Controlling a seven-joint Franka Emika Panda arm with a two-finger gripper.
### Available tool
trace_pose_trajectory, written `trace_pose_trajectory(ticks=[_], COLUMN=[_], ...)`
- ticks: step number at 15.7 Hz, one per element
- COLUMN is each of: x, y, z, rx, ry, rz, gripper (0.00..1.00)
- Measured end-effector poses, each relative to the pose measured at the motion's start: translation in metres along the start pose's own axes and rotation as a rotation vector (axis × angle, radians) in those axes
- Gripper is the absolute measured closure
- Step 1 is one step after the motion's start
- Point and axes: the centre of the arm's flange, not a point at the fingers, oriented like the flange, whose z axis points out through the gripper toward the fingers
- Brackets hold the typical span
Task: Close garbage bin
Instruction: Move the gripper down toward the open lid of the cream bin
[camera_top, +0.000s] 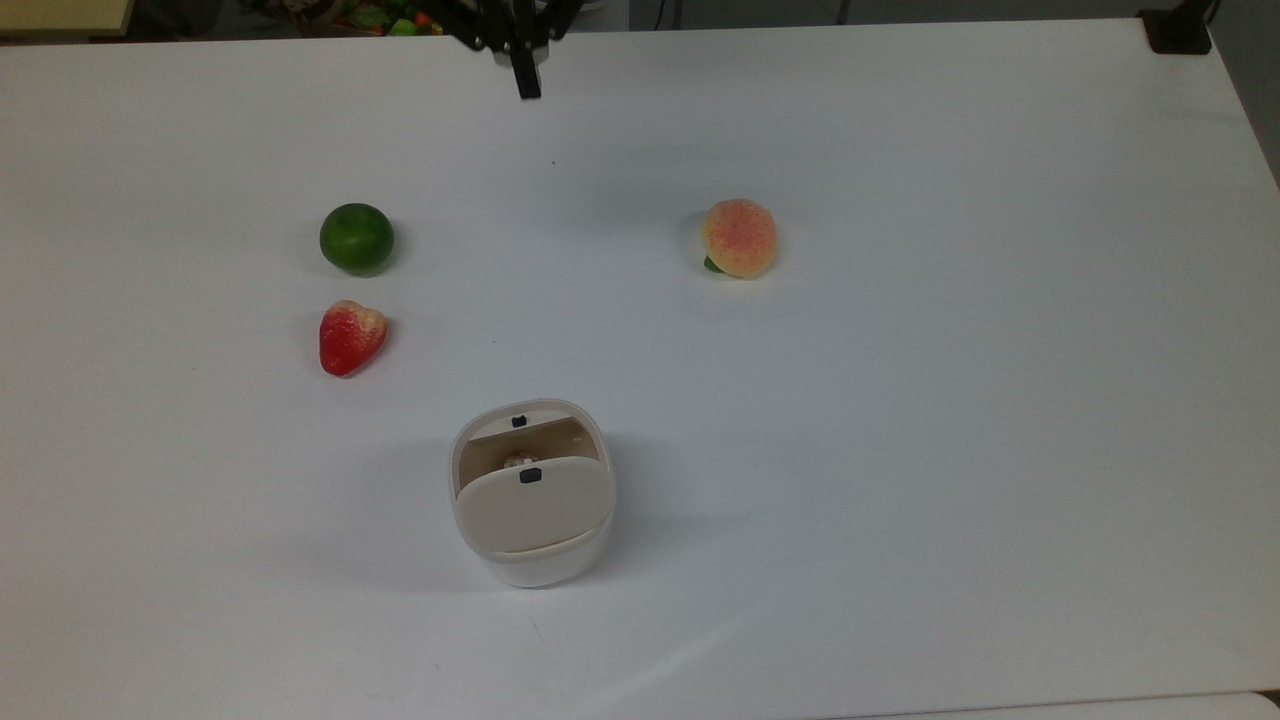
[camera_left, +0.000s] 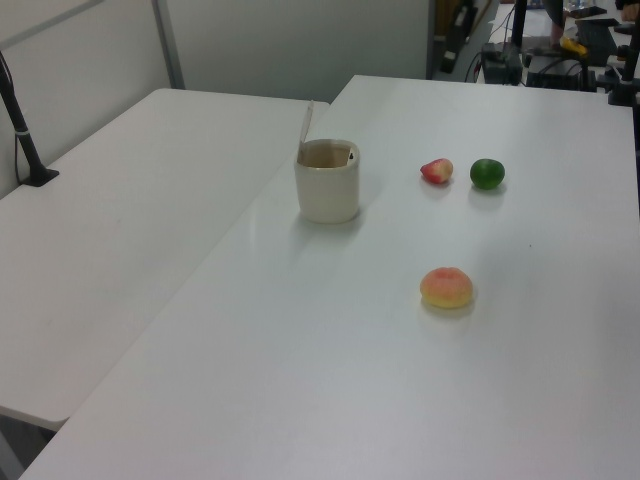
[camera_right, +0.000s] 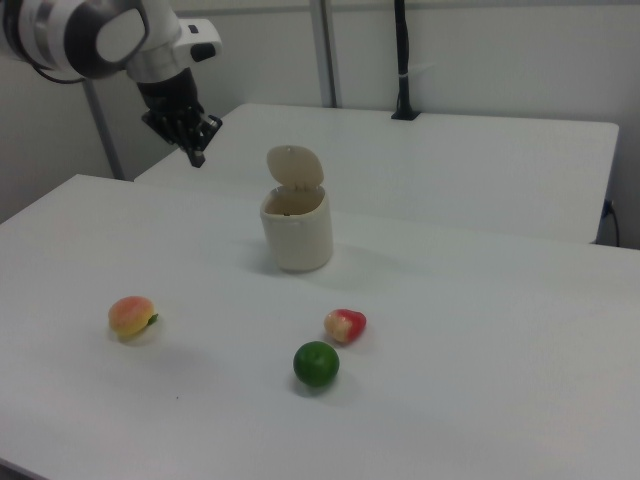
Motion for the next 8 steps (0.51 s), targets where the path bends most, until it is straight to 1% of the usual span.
trace_pose_trajectory(ticks=[3, 5, 8], x=[0.019, 0.03, 0.046], y=[0.004, 0.007, 0.011], z=[0.009, 0.009, 0.02], rx=[-0.015, -0.024, -0.032], ry=[0.112, 0.203, 0.305], rz=[0.018, 0.042, 0.083], gripper=[0.99, 0.99, 0.99])
